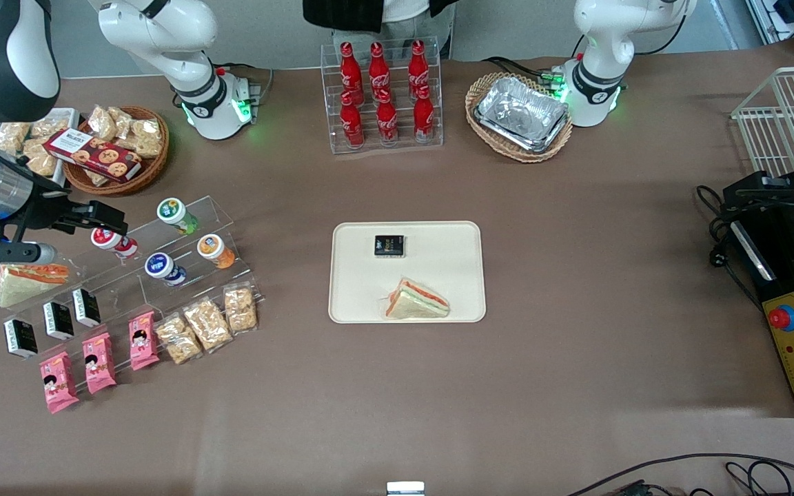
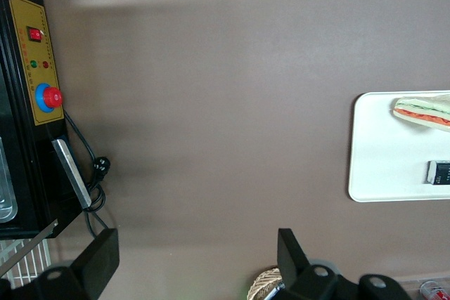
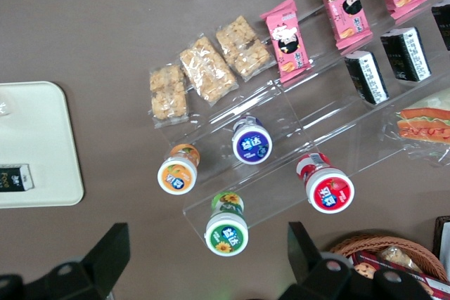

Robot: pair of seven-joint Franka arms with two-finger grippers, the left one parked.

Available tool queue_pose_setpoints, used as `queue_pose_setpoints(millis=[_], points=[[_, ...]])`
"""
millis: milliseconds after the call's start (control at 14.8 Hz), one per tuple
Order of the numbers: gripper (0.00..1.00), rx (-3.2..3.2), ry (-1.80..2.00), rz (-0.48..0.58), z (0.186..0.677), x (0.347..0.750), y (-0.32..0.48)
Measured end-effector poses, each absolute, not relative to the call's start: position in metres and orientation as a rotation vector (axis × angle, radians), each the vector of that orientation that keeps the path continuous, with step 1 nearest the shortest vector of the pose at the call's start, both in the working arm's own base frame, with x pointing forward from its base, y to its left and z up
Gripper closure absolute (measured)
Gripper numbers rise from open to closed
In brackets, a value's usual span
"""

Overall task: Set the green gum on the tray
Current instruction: 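Move the right gripper over the green-labelled yogurt bottle on the rack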

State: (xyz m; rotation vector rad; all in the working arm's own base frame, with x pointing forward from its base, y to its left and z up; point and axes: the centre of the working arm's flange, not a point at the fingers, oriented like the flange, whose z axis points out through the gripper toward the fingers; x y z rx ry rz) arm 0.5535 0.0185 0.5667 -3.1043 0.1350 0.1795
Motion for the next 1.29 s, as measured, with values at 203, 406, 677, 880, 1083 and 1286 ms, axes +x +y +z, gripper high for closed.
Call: queue_pose_setpoints(millis=[203, 406, 677, 880, 1083, 1286], points=[[0.0, -3.105, 0.101, 0.187, 0.57, 0.545, 0.03], [0.0, -3.105, 0.091, 0.197, 0.571, 0.502, 0.037], [0.0, -3.115, 0.03, 0.136, 0.566, 0.432, 0.025], [0.0, -3.11, 0.026, 0.101, 0.552, 0.408, 0.013], [0.0, -3.111, 0.025, 0.071, 0.542, 0.406, 0.012], [0.0, -3.111, 0.023, 0.04, 0.537, 0.41, 0.012]])
